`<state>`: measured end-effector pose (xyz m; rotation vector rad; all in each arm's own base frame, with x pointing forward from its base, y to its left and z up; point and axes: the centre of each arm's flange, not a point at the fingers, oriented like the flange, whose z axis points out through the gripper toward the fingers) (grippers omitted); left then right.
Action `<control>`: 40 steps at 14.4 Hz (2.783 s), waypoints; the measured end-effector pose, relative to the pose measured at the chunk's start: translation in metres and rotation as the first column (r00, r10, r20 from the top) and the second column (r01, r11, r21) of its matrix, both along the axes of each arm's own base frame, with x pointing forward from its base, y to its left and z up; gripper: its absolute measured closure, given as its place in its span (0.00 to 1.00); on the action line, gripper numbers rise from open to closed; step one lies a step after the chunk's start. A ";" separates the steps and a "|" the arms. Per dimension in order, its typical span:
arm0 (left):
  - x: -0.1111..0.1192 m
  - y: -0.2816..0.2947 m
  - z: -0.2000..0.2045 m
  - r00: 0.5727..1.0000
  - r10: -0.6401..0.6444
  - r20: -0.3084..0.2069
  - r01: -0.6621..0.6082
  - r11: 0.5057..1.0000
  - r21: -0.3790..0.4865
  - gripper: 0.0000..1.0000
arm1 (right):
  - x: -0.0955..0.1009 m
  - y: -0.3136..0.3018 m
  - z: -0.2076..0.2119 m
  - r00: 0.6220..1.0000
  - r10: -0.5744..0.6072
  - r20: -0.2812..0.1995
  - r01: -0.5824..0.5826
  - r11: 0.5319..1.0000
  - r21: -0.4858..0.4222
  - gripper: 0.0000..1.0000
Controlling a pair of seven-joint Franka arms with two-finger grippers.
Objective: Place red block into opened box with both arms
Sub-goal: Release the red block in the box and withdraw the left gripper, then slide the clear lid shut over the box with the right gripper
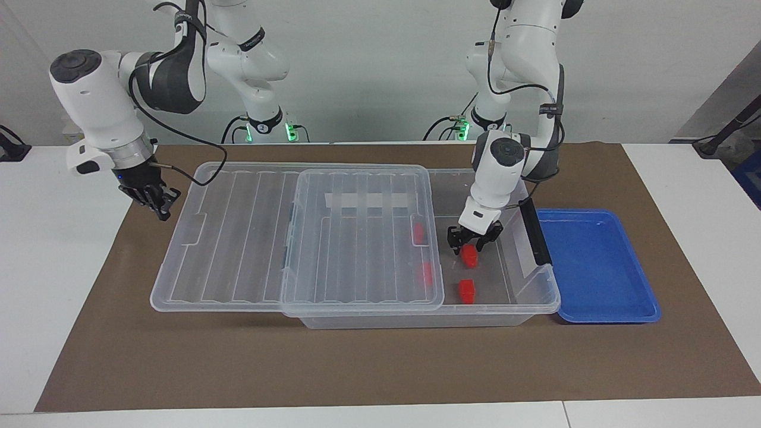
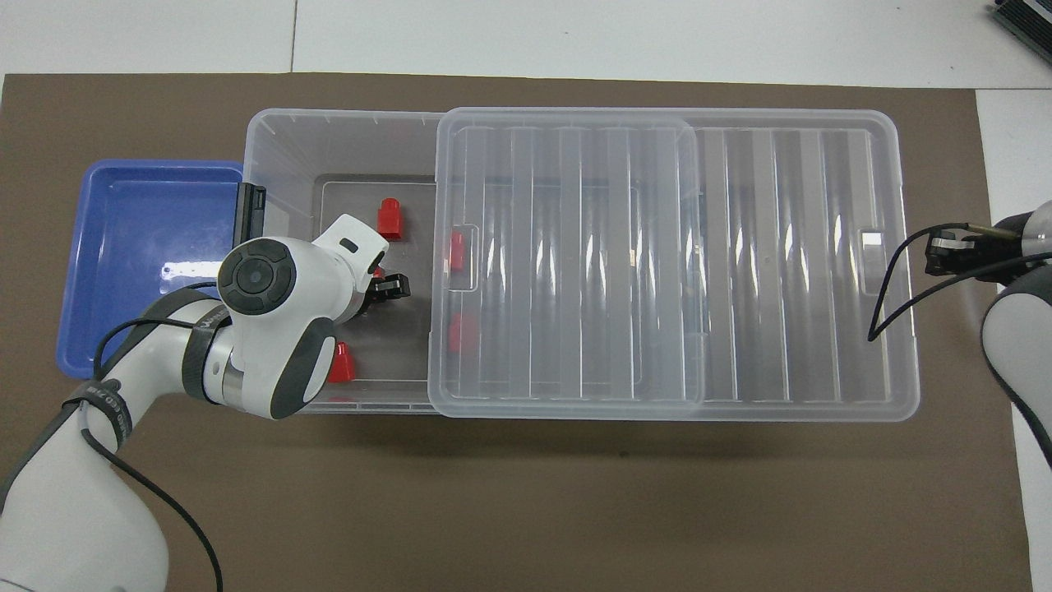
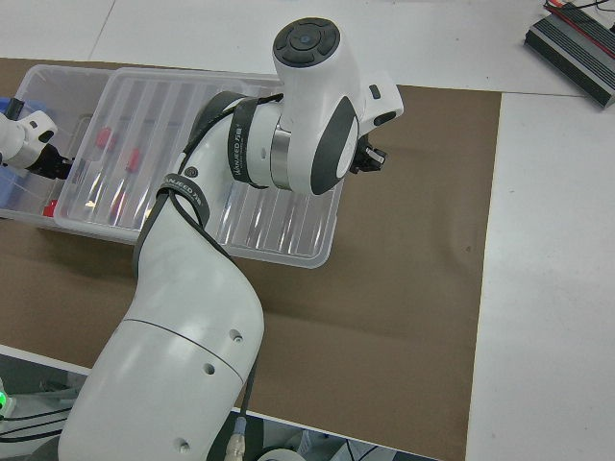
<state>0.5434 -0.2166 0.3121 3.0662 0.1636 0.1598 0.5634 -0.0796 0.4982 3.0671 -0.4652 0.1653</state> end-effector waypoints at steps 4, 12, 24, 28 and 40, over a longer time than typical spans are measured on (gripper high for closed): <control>0.015 0.012 0.072 0.995 0.030 -0.090 -0.027 0.999 0.039 0.00 | -0.001 0.004 -0.005 1.000 0.008 -0.009 -0.008 1.000 0.001 0.99; 0.000 0.184 0.291 0.979 -0.142 -0.145 0.151 0.987 0.049 0.00 | -0.002 0.005 -0.008 1.000 0.009 -0.014 -0.009 1.000 0.002 0.99; -0.004 0.224 0.284 0.954 -0.252 -0.160 0.261 0.965 0.037 0.00 | 0.003 0.022 -0.003 0.999 0.044 0.008 -0.044 0.999 -0.002 0.99; -0.004 0.226 0.284 0.955 -0.249 -0.158 0.258 0.965 0.037 0.00 | 0.000 0.003 -0.009 0.999 0.048 0.002 -0.048 0.999 -0.005 0.99; -0.004 0.226 0.284 0.956 -0.250 -0.157 0.258 0.965 0.038 0.00 | -0.002 0.066 -0.022 0.985 0.163 -0.049 -0.162 0.987 0.018 0.99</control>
